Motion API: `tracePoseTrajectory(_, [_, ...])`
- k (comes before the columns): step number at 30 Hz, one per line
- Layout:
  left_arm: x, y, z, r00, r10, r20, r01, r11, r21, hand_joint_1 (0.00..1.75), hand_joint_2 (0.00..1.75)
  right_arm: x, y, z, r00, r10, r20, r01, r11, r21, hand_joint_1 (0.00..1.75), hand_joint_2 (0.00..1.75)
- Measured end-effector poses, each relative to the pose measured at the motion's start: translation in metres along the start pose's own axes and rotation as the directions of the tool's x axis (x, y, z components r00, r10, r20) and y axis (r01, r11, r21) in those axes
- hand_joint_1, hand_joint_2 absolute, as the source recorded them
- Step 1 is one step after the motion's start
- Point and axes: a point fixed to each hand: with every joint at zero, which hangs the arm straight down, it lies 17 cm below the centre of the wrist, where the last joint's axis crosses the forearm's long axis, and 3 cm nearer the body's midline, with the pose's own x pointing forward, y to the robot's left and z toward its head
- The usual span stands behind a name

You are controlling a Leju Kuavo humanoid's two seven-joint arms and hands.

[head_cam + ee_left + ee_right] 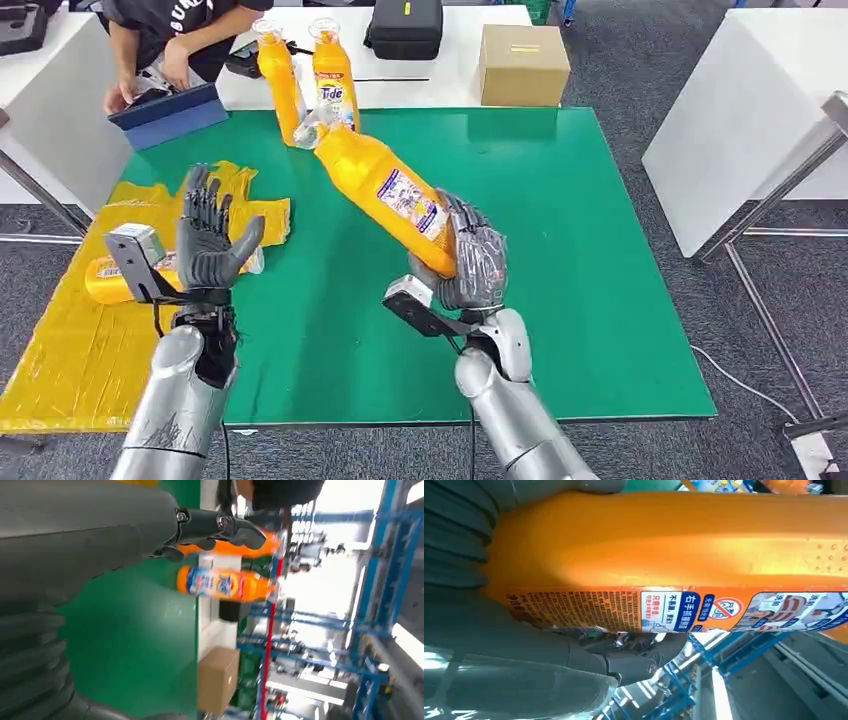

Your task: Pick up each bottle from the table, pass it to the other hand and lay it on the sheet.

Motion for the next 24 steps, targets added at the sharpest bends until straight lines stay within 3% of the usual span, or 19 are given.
tracePoseTrajectory(7, [-0.009,-0.039,0.001,1.0,-0.001,-0.027,-0.002,0.994,-0.108,0.0,1.75,0.023,0.005,-0.012,0.998,-0.007,0.065,0.007,1.0,-0.002,1.75,1.75])
tracePoseTrajectory(13, [-0.001,-0.092,0.007,0.985,0.155,-0.069,-0.169,0.946,-0.277,0.0,1.75,0.043,0.02,-0.025,0.994,0.003,0.109,-0.007,0.999,0.037,1.75,1.75])
tracePoseTrajectory(24, [0.029,-0.138,0.008,0.95,0.295,-0.104,-0.312,0.877,-0.366,0.0,1.75,0.072,0.046,-0.018,0.981,0.048,0.19,-0.069,0.992,0.104,1.75,1.75])
